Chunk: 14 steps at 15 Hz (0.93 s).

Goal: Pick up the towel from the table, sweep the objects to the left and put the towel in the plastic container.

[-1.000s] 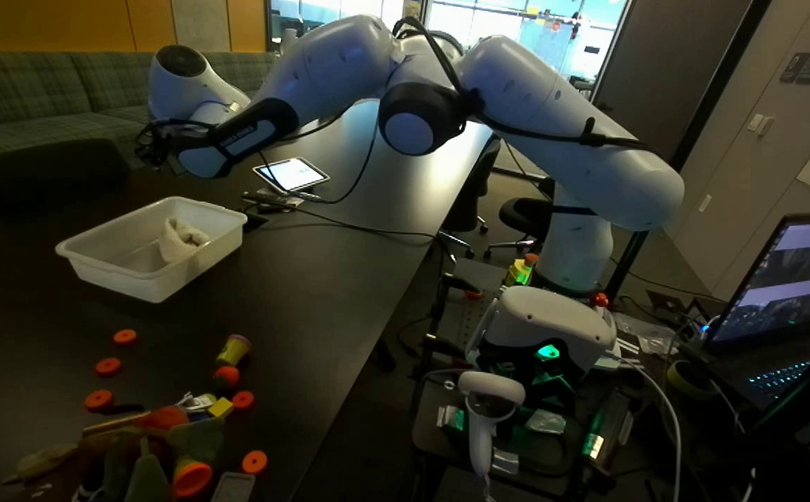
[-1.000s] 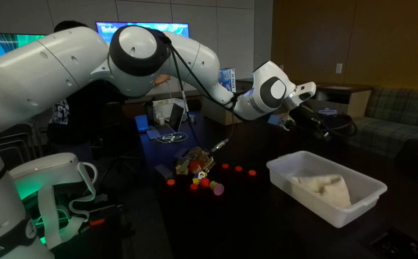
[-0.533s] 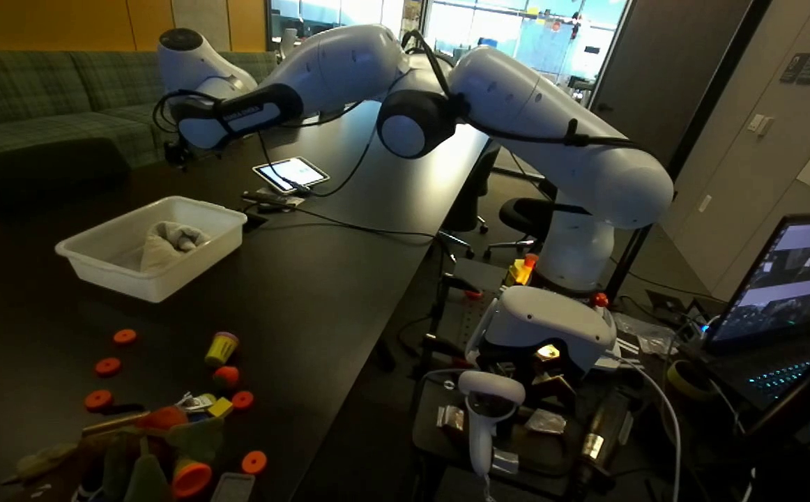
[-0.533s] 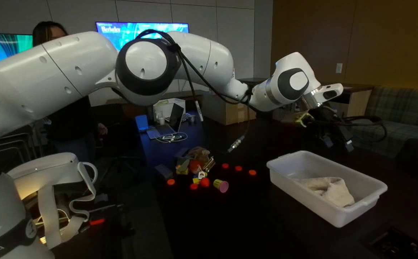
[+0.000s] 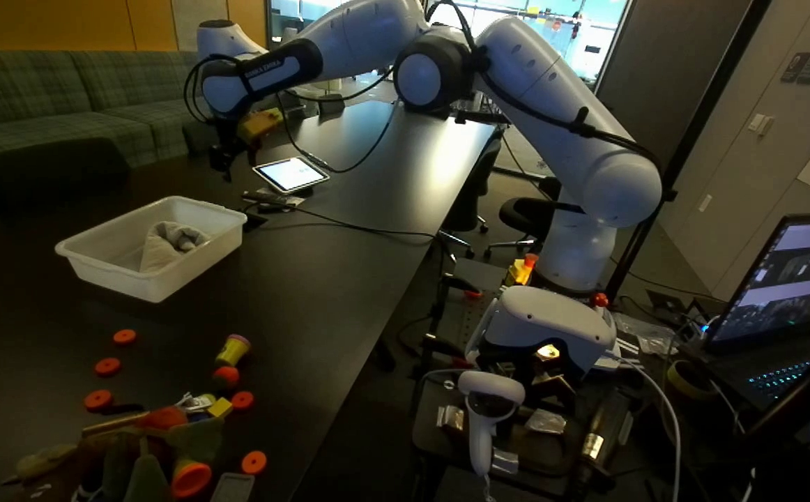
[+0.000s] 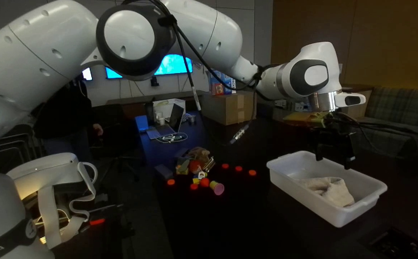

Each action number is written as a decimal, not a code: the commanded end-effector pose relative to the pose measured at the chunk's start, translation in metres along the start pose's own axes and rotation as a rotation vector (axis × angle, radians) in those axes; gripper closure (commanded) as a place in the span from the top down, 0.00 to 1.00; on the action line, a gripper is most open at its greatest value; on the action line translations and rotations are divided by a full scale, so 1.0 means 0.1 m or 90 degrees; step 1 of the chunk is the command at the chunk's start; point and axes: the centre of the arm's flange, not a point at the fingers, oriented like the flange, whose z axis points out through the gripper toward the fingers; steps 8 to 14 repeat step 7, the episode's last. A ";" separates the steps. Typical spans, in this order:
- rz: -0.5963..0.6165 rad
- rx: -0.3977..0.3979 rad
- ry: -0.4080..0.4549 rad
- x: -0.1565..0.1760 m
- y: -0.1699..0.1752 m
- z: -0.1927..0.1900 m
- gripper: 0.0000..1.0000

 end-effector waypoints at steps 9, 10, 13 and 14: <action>-0.066 0.083 -0.094 -0.48 0.20 -0.02 1.00; -0.066 0.083 -0.094 -0.48 0.20 -0.02 1.00; -0.066 0.083 -0.094 -0.48 0.20 -0.02 1.00; -0.066 0.083 -0.094 -0.48 0.20 -0.02 1.00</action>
